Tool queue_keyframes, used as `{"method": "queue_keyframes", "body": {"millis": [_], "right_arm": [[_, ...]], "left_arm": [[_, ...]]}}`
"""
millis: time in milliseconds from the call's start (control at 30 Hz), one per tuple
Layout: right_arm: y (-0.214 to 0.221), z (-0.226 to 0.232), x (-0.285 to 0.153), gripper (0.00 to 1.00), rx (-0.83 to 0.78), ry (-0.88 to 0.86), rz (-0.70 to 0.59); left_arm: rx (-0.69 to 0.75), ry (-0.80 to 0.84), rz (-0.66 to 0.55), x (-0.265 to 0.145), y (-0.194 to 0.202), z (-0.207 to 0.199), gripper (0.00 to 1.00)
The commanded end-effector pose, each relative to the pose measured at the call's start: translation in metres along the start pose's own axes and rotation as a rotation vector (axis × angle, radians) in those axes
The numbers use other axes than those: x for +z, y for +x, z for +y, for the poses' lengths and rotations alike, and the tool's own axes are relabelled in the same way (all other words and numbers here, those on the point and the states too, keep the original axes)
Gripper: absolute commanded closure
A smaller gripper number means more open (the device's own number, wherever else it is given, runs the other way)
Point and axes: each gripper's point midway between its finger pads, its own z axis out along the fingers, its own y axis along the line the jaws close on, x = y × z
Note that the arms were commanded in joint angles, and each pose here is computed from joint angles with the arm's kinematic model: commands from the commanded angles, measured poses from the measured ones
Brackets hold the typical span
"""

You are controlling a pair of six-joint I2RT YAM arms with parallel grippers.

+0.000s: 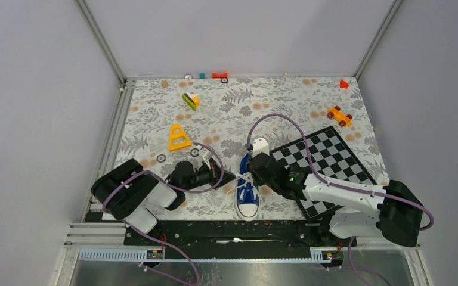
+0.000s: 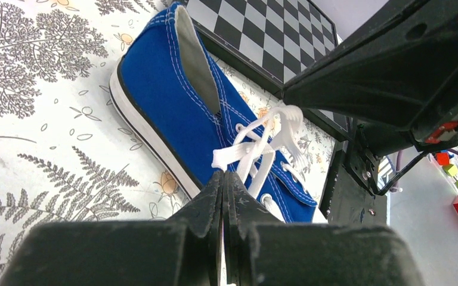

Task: Tie the shoes
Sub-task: Cross the shoelace with the shoelace, then tie the shoelace on the shoe.

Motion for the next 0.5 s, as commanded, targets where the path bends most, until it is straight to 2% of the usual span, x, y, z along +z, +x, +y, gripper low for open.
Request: {"method": "queue_keyframes", "body": {"millis": [0,233,300,433,467], "right_arm": [[-0.015,-0.009,0.002,1.0,0.012,0.057,-0.061],[-0.008,-0.009,0.004,1.0,0.019,0.044,-0.044],[-0.006,-0.002,0.004,1.0,0.033,-0.008,-0.04],[-0.004,0.008,0.008,0.99,0.165,-0.138,-0.007],[-0.003,0.011,0.008,0.91,0.203,-0.178,0.004]], "left_arm": [[0.032,0.053,-0.077,-0.007,-0.018,-0.015,1.0],[0.018,0.027,-0.075,-0.014,-0.013,-0.012,1.0],[0.013,0.03,-0.074,-0.015,-0.012,-0.012,1.0],[0.007,0.036,-0.075,-0.013,-0.012,-0.013,1.0],[0.005,0.037,-0.074,-0.012,-0.011,-0.012,1.0]]}}
